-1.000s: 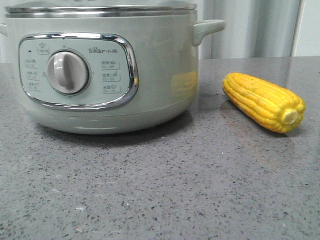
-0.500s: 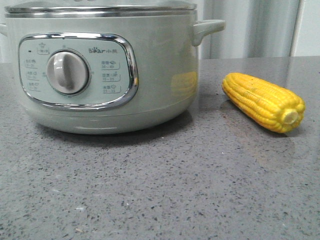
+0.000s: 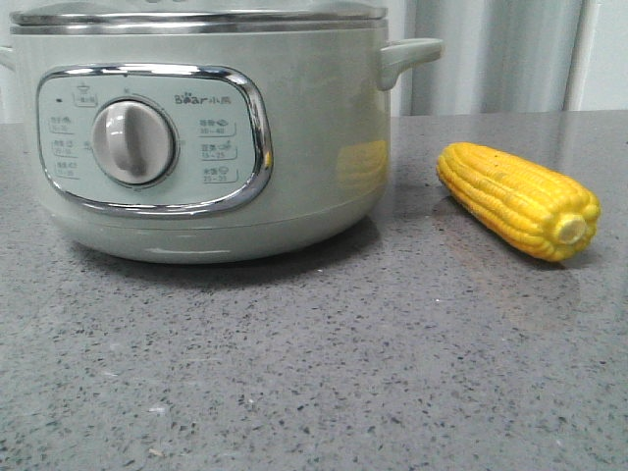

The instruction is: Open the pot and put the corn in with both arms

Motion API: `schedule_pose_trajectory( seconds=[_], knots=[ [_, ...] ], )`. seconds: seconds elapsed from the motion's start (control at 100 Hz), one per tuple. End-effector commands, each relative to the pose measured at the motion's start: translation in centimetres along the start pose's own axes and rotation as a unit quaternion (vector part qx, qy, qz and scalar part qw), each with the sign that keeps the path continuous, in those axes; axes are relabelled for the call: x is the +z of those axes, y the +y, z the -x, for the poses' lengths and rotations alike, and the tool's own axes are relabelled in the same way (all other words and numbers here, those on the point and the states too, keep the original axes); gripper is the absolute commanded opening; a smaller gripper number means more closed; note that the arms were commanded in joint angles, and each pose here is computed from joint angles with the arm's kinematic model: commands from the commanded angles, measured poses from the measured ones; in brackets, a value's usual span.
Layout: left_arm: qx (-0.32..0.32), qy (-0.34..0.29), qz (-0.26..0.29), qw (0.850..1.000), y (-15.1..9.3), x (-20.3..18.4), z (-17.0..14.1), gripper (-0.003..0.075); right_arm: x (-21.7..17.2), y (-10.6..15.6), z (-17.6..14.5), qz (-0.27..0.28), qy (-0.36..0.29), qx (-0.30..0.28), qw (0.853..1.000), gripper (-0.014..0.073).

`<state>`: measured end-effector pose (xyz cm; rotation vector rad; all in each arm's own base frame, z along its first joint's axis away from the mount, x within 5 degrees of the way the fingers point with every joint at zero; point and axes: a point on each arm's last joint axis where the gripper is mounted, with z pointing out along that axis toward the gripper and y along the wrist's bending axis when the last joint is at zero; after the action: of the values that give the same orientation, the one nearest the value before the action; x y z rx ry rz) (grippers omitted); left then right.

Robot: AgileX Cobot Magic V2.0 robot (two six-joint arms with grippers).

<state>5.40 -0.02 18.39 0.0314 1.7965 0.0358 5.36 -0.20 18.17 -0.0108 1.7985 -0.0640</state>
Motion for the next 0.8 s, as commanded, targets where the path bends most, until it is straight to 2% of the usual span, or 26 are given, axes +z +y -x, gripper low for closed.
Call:
schedule_pose_trajectory(
  seconds=[0.0, 0.28, 0.45, 0.66, 0.79],
  knots=[
    [0.0, -0.06, 0.001, 0.998, 0.0, -0.2, 0.8, -0.002, 0.1, -0.1, -0.3, -0.006, -0.014, -0.011, 1.0, -0.0058],
    [0.0, -0.107, 0.006, 0.994, 0.1, -0.4, 1.6, -0.002, 0.1, -0.1, 0.0, -0.007, -0.031, -0.011, 0.999, -0.0058],
    [0.0, -0.111, 0.006, 0.994, 0.1, -0.4, 1.7, -0.002, 0.0, -0.1, 0.4, -0.008, -0.054, -0.011, 0.998, -0.0058],
    [0.0, -0.133, 0.008, 0.991, 0.2, -0.5, 2.1, -0.002, -0.1, -0.1, 1.1, -0.01, -0.094, -0.011, 0.995, -0.0058],
    [0.0, -0.156, 0.01, 0.988, 0.2, -0.6, 2.5, -0.002, -0.3, -0.1, 2.0, -0.012, -0.142, -0.012, 0.99, -0.0058]
  ],
)
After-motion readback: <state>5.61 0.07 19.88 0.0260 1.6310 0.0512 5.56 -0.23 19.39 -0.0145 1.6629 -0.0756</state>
